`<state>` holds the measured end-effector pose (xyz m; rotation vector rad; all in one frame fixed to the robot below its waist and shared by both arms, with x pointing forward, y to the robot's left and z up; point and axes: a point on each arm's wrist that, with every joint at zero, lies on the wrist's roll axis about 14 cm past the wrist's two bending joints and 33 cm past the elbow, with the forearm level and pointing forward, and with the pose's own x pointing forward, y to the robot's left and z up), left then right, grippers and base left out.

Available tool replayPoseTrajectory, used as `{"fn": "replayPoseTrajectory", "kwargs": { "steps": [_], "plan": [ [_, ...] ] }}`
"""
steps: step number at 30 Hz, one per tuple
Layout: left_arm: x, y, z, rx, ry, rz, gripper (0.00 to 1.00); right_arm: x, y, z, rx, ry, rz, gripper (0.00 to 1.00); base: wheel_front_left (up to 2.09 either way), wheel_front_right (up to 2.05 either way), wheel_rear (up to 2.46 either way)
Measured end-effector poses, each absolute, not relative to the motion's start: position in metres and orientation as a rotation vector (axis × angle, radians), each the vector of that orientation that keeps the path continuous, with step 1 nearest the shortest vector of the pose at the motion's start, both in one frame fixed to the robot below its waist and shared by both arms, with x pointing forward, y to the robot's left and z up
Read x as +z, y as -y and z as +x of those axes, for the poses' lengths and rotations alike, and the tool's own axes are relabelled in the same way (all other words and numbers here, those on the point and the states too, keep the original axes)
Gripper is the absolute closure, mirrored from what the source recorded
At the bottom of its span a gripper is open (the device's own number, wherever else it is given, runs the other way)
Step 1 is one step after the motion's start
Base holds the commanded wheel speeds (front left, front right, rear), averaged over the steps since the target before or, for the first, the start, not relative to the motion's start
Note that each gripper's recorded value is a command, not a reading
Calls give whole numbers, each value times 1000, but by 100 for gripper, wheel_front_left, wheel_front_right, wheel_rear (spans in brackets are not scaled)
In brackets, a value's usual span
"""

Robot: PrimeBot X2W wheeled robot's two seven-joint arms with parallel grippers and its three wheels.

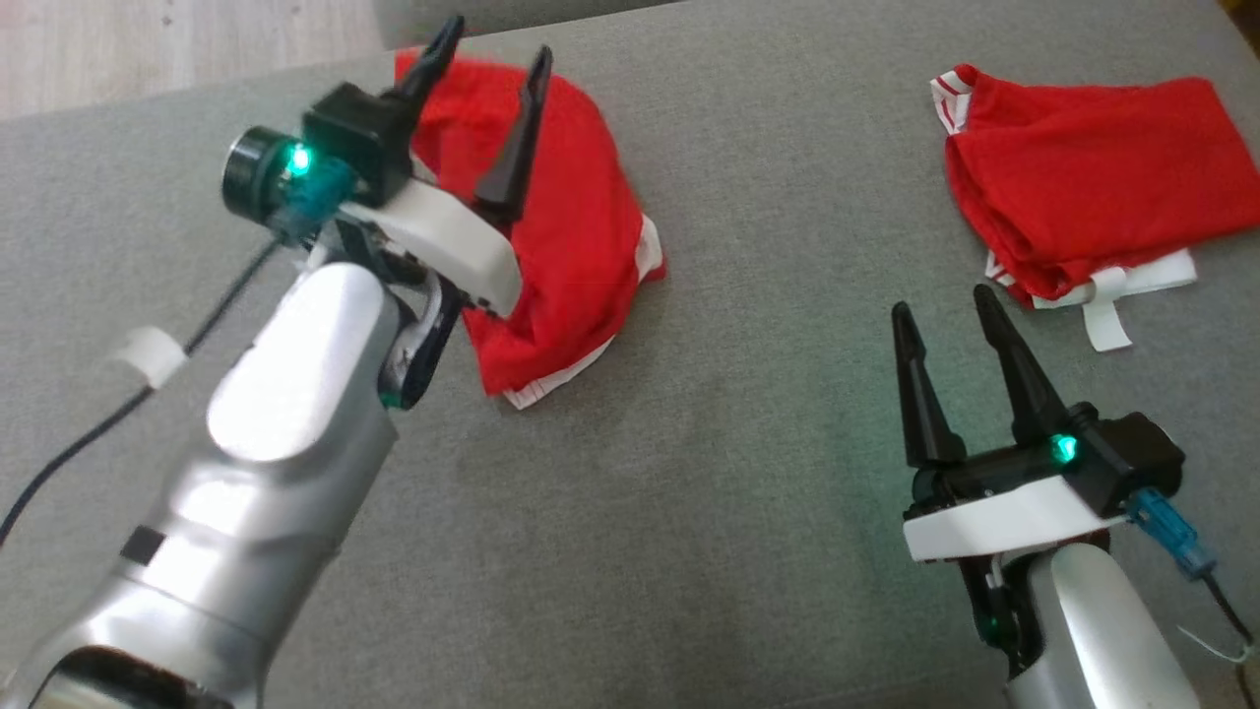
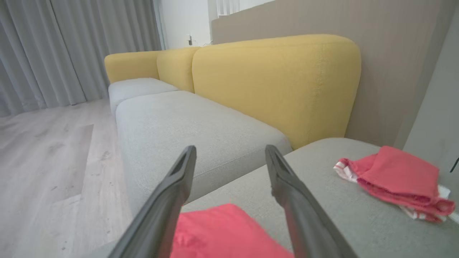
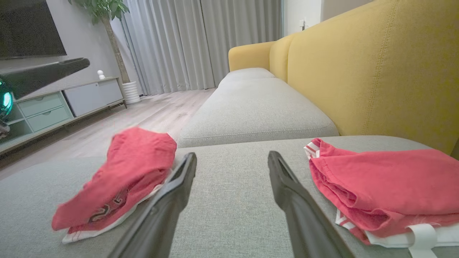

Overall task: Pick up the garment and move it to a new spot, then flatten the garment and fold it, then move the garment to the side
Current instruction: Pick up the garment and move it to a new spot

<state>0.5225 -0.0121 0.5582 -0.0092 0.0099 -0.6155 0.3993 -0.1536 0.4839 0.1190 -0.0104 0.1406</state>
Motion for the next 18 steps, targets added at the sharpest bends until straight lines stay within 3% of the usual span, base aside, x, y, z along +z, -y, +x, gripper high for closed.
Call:
{"fn": "replayPoseTrajectory", "kwargs": {
  "steps": [3,11,18],
  "plan": [
    [552,-2,522,-592,13,115,0,487,151,401,150,19,121,0,0,0,0],
    [574,-63,520,-445,91,114,0,495,125,407,225,45,113,0,0,0,0],
    [546,-134,474,-303,71,199,0,500,101,406,296,57,100,0,0,0,0]
  ]
}}
